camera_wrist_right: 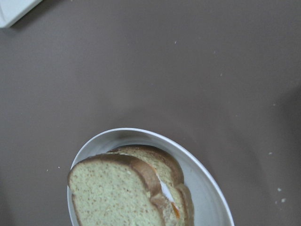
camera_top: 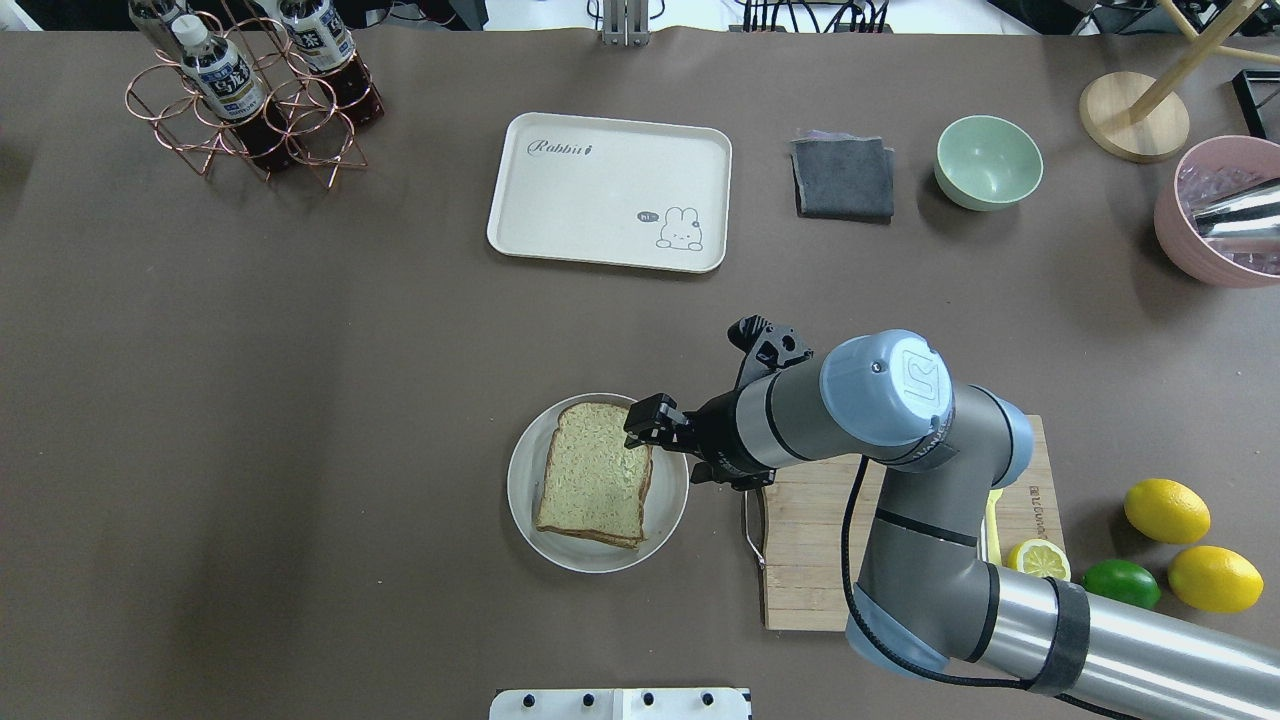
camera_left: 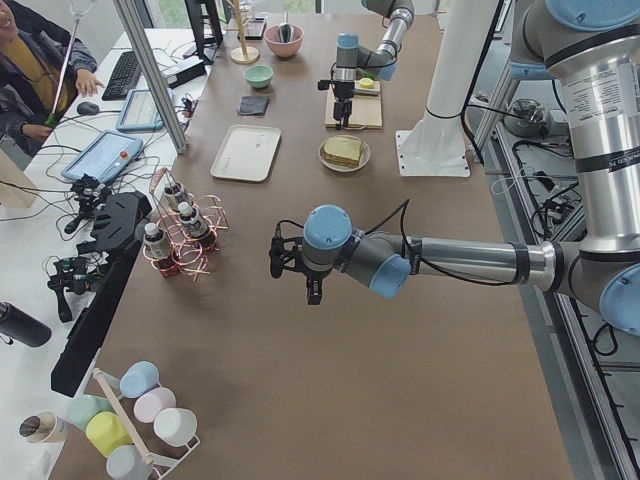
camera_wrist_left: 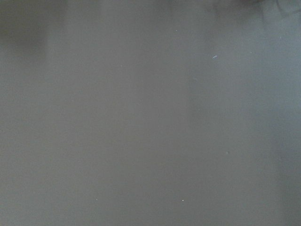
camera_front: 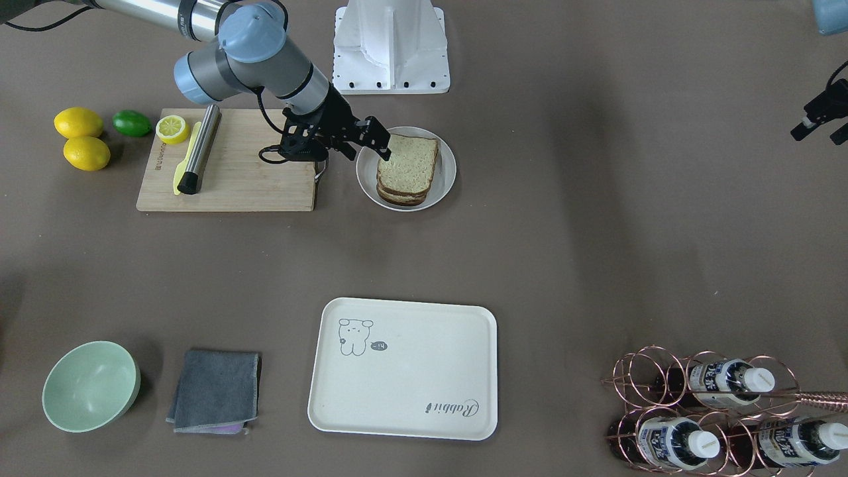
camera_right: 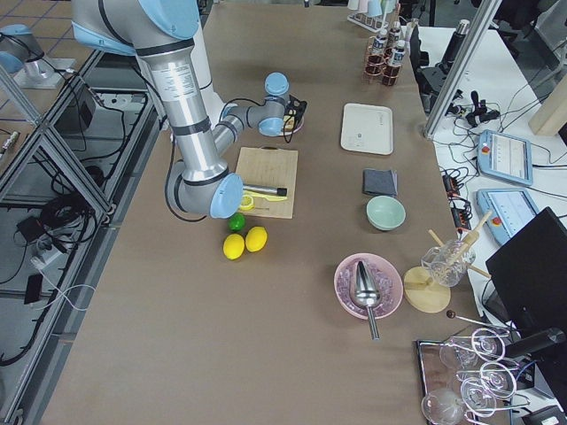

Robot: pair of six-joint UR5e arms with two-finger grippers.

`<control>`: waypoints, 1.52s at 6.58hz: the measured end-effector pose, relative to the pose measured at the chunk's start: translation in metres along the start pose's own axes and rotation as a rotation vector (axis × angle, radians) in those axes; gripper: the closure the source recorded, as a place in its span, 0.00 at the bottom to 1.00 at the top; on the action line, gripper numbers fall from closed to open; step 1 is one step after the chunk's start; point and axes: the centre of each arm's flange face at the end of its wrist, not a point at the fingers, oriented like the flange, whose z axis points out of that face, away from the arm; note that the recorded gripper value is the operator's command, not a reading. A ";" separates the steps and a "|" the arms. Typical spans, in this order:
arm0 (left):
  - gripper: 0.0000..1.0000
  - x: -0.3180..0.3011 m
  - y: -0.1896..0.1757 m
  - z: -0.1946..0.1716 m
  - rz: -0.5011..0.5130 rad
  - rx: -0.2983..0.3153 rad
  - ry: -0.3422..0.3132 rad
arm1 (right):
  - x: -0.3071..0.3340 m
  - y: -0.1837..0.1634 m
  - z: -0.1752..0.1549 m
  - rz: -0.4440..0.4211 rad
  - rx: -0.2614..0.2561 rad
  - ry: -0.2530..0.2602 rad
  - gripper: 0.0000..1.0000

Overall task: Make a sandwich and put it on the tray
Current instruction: 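Withdraw the right gripper while the left gripper reaches to the plate rim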

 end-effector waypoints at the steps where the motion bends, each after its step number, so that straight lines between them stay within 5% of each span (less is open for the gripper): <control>1: 0.02 0.040 -0.008 0.018 0.008 -0.028 0.018 | 0.006 -0.017 -0.015 0.005 0.003 0.003 0.00; 3: 0.02 0.129 -0.008 0.054 0.048 -0.057 0.033 | 0.024 -0.056 -0.044 -0.010 -0.001 0.022 0.00; 5: 0.02 0.233 0.010 0.103 -0.038 -0.053 0.036 | 0.048 -0.096 -0.078 -0.042 -0.024 0.042 0.00; 7: 0.04 0.333 0.056 0.155 -0.131 -0.069 0.047 | 0.088 -0.135 -0.113 -0.120 -0.035 0.072 0.00; 10: 0.08 0.441 0.110 0.197 -0.080 -0.091 0.020 | 0.135 -0.164 -0.143 -0.191 -0.039 0.105 0.00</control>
